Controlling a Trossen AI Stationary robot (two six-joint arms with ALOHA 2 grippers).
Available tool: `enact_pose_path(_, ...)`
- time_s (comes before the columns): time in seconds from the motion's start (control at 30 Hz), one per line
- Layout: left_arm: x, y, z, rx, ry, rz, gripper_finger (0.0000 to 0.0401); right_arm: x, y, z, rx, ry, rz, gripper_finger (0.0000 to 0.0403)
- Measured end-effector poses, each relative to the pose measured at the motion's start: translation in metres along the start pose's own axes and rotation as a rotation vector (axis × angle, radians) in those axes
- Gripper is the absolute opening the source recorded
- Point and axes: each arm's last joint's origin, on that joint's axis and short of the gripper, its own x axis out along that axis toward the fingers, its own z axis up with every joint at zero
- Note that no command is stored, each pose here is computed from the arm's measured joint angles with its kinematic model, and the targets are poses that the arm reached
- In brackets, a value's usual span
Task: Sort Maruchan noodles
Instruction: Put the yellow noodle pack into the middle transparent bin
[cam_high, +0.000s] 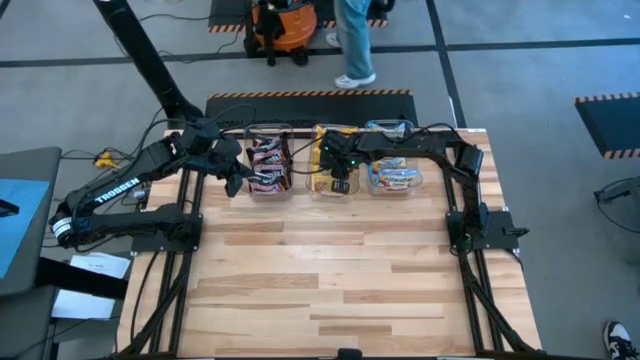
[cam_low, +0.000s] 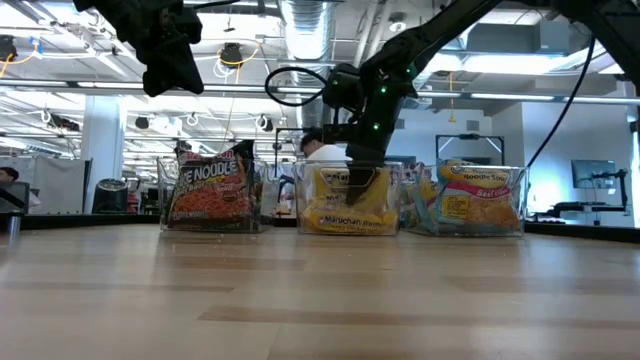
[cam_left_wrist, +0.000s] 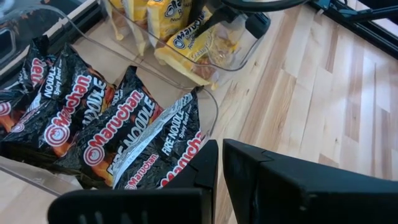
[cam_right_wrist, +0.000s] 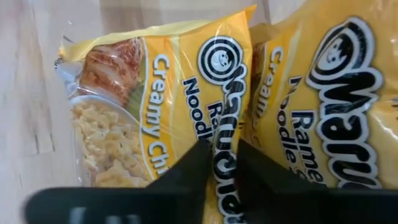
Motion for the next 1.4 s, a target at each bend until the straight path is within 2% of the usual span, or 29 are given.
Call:
enact_pose_path(0.17, 0.0, 0.0, 0.0, 0.0, 0.0, 0.001, 0.0011, 0.0, 0.004, 0.001, -0.002, 0.001, -0.001, 0.003)
enact_pose_path(0.23, 0.0, 0.0, 0.0, 0.0, 0.0, 0.001, 0.0011, 0.0, 0.006, 0.001, -0.013, 0.002, 0.002, 0.0011)
enact_pose_path(0.47, 0.0, 0.0, 0.0, 0.0, 0.0, 0.002, 0.0011, -0.002, 0.014, 0.002, -0.035, 0.03, 0.005, 0.0006)
enact_pose_path(0.67, 0.0, 0.0, 0.0, 0.0, 0.0, 0.002, 0.0011, -0.016, 0.015, 0.015, -0.06, 0.035, -0.048, 0.0004)
enact_pose_path(1.07, 0.0, 0.0, 0.0, -0.002, 0.001, 0.002, 0.0011, -0.047, 0.011, 0.027, 0.022, 0.116, -0.075, 0.0003)
enact_pose_path(1.4, 0.0, 0.0, 0.0, -0.005, 0.001, 0.002, 0.0011, -0.061, 0.021, 0.037, 0.088, 0.122, -0.238, 0.0003)
